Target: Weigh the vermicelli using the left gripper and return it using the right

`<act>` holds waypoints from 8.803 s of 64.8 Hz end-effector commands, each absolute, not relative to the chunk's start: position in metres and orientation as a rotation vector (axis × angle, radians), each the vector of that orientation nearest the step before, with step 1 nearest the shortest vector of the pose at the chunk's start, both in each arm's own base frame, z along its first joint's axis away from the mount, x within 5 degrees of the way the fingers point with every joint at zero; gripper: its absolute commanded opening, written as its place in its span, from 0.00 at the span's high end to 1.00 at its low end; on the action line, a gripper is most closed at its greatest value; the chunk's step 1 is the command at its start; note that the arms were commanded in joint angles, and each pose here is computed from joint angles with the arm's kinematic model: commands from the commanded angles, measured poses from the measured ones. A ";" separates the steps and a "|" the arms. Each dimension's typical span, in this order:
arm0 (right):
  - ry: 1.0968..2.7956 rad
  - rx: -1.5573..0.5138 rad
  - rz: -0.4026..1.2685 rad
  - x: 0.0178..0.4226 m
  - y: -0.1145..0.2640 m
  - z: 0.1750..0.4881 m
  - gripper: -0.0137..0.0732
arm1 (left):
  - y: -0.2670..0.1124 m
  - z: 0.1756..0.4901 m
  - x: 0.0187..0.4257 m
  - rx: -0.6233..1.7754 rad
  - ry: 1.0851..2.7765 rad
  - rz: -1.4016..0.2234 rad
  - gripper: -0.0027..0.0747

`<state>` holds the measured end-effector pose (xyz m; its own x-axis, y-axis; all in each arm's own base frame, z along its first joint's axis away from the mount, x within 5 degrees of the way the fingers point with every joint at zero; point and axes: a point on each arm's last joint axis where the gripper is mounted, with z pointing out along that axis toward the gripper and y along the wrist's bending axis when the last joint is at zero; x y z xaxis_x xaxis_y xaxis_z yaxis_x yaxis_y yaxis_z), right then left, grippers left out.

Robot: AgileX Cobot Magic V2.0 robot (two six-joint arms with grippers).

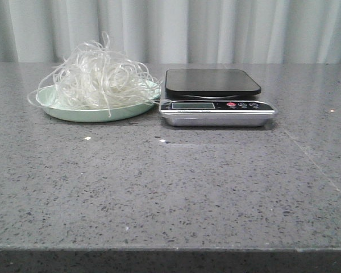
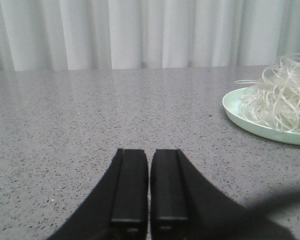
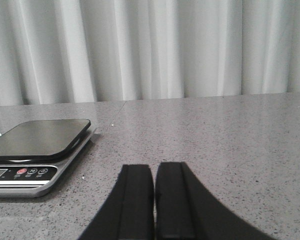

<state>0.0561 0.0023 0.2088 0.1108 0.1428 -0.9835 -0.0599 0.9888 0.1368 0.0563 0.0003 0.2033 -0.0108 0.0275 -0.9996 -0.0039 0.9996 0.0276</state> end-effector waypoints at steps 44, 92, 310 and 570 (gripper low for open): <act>1.343 0.065 0.133 0.053 0.001 0.220 0.63 | 0.001 0.209 0.055 0.153 1.491 0.180 0.78; 1.343 0.065 0.133 0.053 0.001 0.220 0.63 | 0.000 0.305 0.033 0.012 1.129 0.021 0.78; 1.342 0.064 0.135 0.053 0.001 0.220 0.63 | -0.283 0.371 0.371 0.651 2.173 -0.561 0.25; 2.112 -0.389 0.422 0.309 0.150 0.402 0.15 | -0.027 0.314 0.039 0.504 1.454 -0.450 0.79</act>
